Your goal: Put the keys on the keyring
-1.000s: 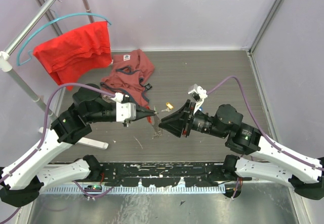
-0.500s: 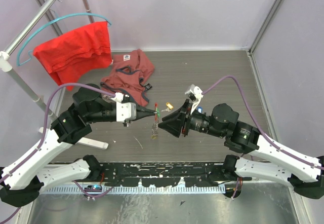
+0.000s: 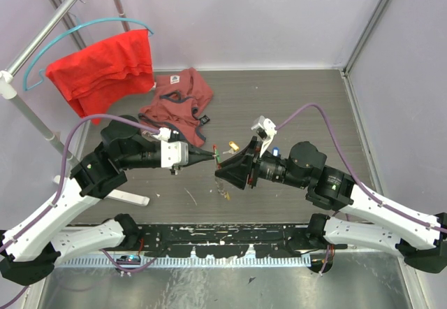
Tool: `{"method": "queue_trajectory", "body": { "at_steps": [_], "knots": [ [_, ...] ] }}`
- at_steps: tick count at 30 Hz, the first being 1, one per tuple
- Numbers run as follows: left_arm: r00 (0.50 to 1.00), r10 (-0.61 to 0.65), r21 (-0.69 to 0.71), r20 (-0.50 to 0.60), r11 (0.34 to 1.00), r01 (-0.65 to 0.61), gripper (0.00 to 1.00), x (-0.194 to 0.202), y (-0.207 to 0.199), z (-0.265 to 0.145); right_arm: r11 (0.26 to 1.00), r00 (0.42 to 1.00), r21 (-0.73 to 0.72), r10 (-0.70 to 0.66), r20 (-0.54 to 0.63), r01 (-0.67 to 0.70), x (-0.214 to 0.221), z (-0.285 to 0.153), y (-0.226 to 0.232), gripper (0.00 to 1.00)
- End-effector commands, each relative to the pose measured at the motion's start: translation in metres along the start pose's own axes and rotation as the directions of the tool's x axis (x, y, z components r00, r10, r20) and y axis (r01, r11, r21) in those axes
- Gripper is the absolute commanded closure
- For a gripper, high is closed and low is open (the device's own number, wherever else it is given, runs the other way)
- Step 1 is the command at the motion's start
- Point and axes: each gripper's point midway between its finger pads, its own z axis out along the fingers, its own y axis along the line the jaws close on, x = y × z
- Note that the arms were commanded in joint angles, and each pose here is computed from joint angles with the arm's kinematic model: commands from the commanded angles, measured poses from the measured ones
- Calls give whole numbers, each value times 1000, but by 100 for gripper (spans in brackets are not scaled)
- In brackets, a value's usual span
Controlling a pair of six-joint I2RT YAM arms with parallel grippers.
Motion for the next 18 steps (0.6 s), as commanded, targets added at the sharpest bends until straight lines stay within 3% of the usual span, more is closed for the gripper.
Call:
{"method": "queue_trajectory", "body": {
  "at_steps": [1, 8, 18],
  "knots": [
    [999, 29, 4, 36, 1000, -29, 100, -10, 1, 0, 998, 997, -63, -24, 78, 29, -25, 0, 18, 60],
    [999, 30, 4, 37, 1000, -30, 100, -10, 1, 1, 997, 997, -71, -24, 76, 30, -24, 1, 19, 74],
    [999, 28, 2, 36, 1000, -29, 100, -10, 2, 1, 997, 997, -74, -24, 76, 29, -23, 2, 18, 84]
  ]
}}
